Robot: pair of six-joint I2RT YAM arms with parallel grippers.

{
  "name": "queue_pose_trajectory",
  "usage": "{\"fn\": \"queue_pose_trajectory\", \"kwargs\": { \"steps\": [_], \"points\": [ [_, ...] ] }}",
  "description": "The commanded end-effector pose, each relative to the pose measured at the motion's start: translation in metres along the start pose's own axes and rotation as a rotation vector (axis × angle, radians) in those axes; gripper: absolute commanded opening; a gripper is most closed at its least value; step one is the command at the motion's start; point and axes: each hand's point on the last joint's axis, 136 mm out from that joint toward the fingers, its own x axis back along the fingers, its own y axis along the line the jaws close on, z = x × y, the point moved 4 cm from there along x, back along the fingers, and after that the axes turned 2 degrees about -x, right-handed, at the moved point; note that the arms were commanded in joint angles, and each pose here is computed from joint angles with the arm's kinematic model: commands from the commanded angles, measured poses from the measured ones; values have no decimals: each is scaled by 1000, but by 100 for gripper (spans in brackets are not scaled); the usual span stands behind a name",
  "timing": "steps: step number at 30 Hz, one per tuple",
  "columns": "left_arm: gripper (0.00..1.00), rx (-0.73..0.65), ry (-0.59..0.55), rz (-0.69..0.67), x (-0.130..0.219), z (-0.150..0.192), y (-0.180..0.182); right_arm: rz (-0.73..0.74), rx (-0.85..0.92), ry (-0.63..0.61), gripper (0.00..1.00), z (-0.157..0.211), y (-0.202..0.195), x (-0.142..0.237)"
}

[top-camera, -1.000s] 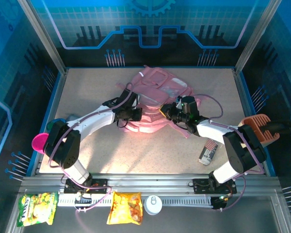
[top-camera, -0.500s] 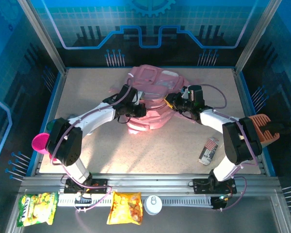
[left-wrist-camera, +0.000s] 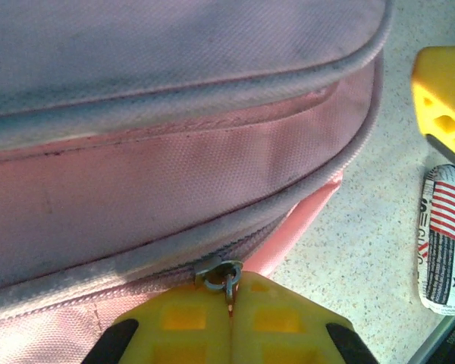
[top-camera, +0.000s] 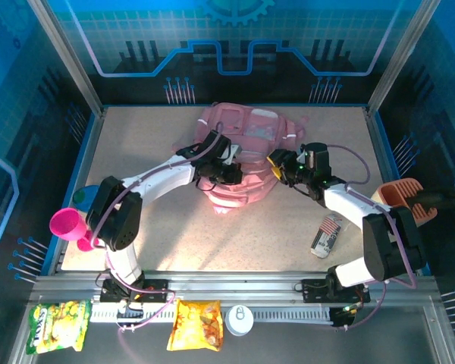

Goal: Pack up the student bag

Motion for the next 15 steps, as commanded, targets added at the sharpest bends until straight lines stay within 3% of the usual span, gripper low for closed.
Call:
{"fn": "queue_pose_trajectory", "kwargs": {
  "steps": [1, 5, 10, 15],
  "points": [
    [0, -17, 12, 71, 0, -3, -22, 83, -62, 19, 52, 11, -6, 0],
    [0, -26, 19, 87, -5, -2, -30, 122, -98, -6, 52, 18, -15, 0],
    [0, -35, 30, 91, -8, -1, -32, 55, -94, -1, 53, 20, -7, -5],
    [0, -37, 25, 97, -8, -2, -34, 41, -54, 19, 43, 21, 1, -12]
  ]
}}
